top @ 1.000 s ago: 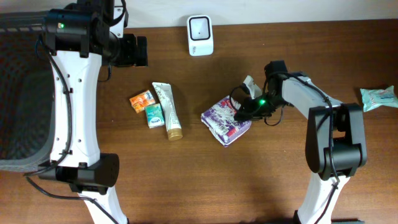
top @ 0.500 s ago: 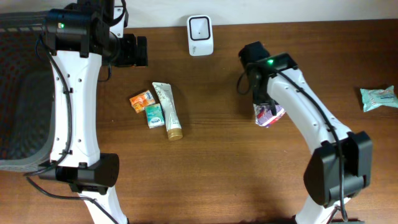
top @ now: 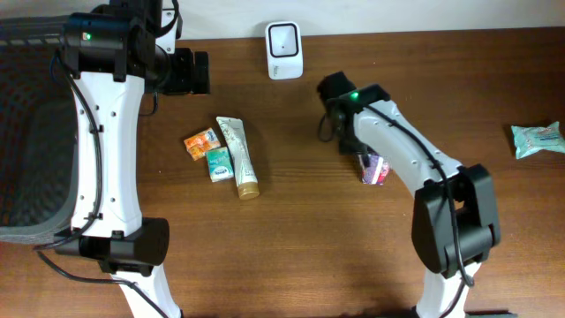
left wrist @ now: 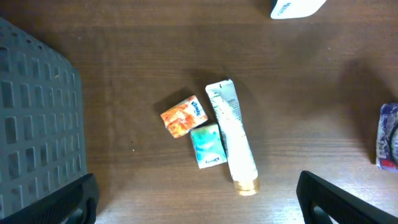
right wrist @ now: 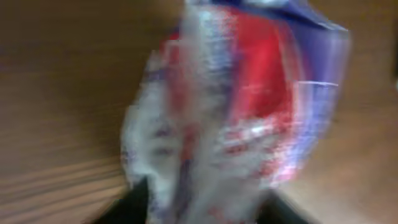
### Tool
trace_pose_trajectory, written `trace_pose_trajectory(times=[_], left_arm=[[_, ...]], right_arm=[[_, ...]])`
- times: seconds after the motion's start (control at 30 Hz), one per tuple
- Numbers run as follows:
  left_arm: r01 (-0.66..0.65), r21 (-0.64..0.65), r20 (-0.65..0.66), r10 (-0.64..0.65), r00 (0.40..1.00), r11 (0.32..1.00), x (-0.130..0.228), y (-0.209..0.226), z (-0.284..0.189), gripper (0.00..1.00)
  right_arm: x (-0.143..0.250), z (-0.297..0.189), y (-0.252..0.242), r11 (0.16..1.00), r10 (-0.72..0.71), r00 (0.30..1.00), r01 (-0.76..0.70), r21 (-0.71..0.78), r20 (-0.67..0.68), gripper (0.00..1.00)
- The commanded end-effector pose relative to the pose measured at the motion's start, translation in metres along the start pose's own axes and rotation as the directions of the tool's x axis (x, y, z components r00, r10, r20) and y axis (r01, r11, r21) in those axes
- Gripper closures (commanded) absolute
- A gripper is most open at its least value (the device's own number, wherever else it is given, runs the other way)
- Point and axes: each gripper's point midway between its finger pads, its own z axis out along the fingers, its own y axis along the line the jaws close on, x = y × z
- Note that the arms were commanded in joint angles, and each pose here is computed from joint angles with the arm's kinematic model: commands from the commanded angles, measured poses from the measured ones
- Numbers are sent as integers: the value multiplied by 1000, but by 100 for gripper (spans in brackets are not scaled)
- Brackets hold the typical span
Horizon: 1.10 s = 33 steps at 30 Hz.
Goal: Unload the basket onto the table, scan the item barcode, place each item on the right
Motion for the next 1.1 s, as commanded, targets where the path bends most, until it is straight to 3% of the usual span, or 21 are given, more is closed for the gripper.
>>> trace_pose_trajectory(times=[0.0,0.07,0.17,0.27,0.37,0.43,0.5,0.6,0.73,0.9,0.93,1.0,1.03,1.07], left_arm=[[2,-5,2,-2,1000,1000,0,-1,0,1],[2,-5,2,-2,1000,1000,0,-1,0,1],[2,-5,2,-2,1000,1000,0,0,0,1],[1,-4,2,-1,1000,1000,0,-1,0,1],[2,-5,2,-2,1000,1000,0,-1,0,1],[2,-5,2,-2,1000,1000,0,-1,0,1],[2,-5,2,-2,1000,1000,0,-1,0,1],[2,-5,2,-2,1000,1000,0,-1,0,1],[1,-4,2,-1,1000,1000,0,-1,0,1],[2,-5,2,-2,1000,1000,0,-1,0,1],[2,-5,2,-2,1000,1000,0,-1,0,1],[2,-5,2,-2,1000,1000,0,-1,0,1],[2,-5,2,-2,1000,1000,0,-1,0,1],[2,-5,2,-2,1000,1000,0,-1,0,1]], right_arm=[[12,-11,62,975,-53,998,47,-216,-22,29],[15,-33,97,916,-114,993,95,-390,-24,21],[3,-62,107,867,-104,994,81,-492,-19,18],[-23,-84,85,861,-91,996,92,-501,26,7],[-39,-63,42,875,0,999,-16,-485,-33,1],[-43,-47,13,846,13,997,-54,-531,-80,7],[-44,-39,1,766,-40,996,-20,-643,-79,13],[-34,-16,-14,673,-68,991,-38,-739,-113,29],[-14,16,5,561,-91,984,-74,-824,-151,30],[17,52,27,529,-88,979,-109,-841,-182,32],[19,52,32,499,-85,981,-112,-859,-177,42],[18,46,41,427,-74,984,-114,-897,-160,85],[14,42,43,404,-58,985,-127,-906,-164,96],[9,39,46,381,-39,985,-142,-913,-169,96]])
